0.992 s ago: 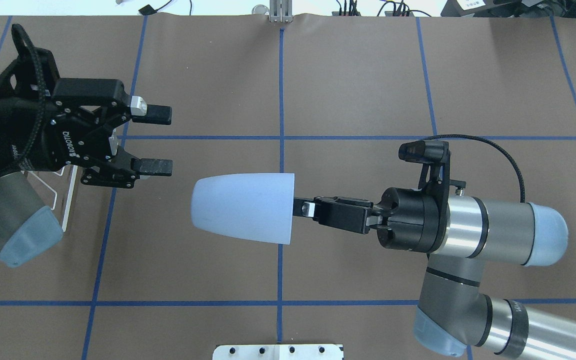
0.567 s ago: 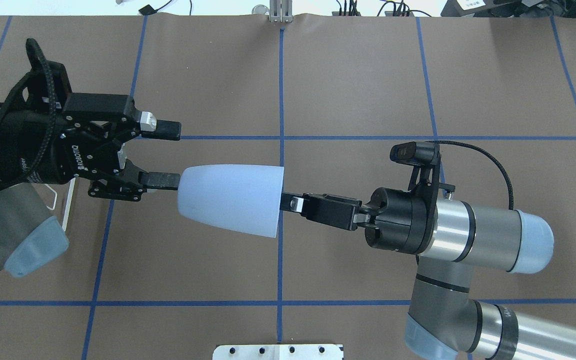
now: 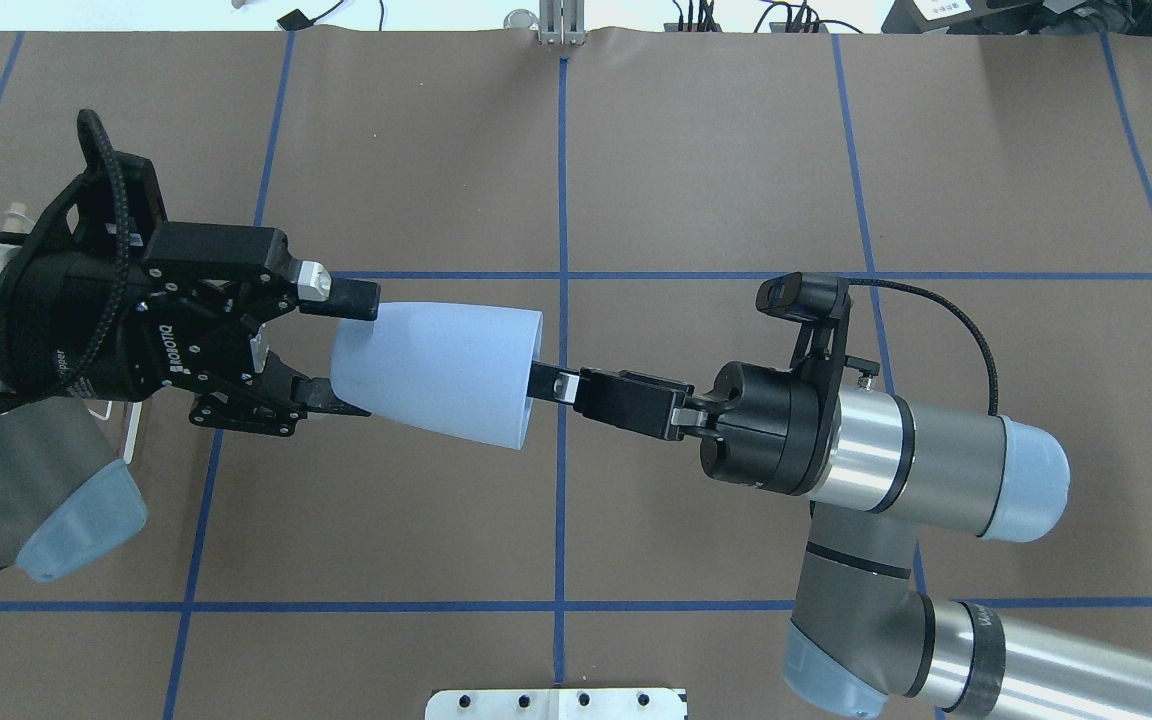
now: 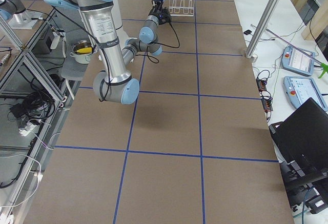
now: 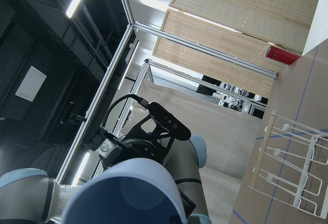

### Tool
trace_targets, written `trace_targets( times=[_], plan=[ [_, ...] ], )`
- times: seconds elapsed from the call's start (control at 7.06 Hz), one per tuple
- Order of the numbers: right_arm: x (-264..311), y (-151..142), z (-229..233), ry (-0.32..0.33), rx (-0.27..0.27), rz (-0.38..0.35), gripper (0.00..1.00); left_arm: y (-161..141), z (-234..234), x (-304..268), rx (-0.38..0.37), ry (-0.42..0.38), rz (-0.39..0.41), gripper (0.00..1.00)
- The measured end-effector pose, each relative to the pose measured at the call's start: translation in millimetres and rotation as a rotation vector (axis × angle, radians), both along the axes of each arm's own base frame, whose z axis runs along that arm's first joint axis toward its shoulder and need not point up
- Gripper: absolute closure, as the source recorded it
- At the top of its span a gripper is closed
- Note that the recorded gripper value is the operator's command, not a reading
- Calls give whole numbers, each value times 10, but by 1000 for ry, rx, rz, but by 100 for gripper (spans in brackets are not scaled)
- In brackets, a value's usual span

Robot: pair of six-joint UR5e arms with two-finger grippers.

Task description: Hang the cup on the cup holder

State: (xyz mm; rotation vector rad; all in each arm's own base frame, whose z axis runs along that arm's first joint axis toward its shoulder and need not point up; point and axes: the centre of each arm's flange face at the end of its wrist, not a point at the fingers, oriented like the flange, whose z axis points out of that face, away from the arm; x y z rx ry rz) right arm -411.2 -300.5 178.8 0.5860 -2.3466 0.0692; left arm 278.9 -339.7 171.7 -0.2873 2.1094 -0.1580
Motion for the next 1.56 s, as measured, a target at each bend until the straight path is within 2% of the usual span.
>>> trace_targets(
  times=[0.28, 0.43, 0.57, 1.13, 1.42, 1.56],
  plan=[
    [1, -11, -5, -4, -7, 7, 100, 12, -3, -6, 6, 19, -7, 71],
    [3, -18, -7, -7, -12, 11, 44, 26, -3, -20, 16, 34, -9, 95],
    [7, -25, -20, -12, -19, 15, 1, 40, -2, -30, 25, 45, -8, 100],
    [65, -54, 95, -1, -46, 18, 0, 46, 27, -45, 37, 55, -10, 100],
    [154, -173, 348, 70, -73, 42, 0, 13, 107, -52, 39, 37, -21, 100],
    [226, -344, 488, 151, -99, 66, 0, -24, 161, -73, 47, 24, -42, 100]
  ],
)
